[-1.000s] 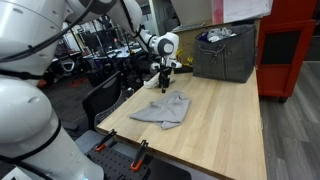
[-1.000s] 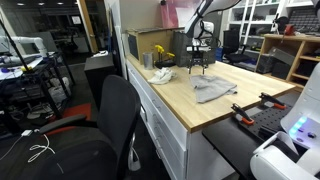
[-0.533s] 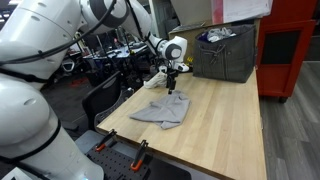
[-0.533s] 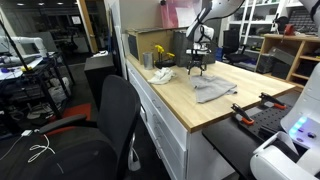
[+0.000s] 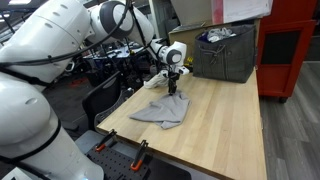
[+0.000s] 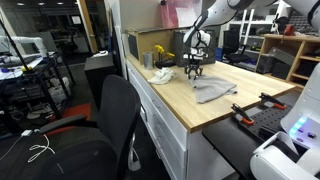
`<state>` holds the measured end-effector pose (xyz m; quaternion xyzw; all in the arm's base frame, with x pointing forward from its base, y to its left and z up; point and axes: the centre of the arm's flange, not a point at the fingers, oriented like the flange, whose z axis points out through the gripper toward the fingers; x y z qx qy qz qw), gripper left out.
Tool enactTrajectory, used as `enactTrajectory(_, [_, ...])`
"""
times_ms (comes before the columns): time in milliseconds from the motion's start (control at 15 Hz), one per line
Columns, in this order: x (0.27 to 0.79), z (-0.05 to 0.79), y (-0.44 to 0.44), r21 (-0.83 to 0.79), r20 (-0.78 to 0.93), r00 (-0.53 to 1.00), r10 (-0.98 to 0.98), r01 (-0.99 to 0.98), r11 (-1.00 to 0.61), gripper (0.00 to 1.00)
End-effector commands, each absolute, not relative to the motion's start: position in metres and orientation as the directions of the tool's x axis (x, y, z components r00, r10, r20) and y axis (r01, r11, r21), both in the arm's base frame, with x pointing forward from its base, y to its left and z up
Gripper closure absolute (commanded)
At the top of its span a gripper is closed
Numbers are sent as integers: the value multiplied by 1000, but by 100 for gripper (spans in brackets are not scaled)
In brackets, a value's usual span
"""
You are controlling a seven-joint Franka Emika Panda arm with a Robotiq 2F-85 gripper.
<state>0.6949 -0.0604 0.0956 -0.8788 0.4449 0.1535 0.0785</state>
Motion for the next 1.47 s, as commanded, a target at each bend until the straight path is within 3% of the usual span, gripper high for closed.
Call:
enactTrajectory(0, [699,84,-63,19,-303,550,-779,-813,-581,87])
enactTrajectory(133, [698,87,-61,14,-301,549,-779,-815,-580,100])
enactTrajectory(1067, [765,163,-1,-91,-217,611,-762,-789,-607,97])
enactTrajectory(1133, [762,169,1,-95,-214,617,-757,-784,-613,61])
enactTrajectory(1200, [762,171,2,-100,-206,625,-753,-779,-619,60])
enactTrajectory(1400, [744,171,-9,-90,-211,613,-761,-788,-609,40])
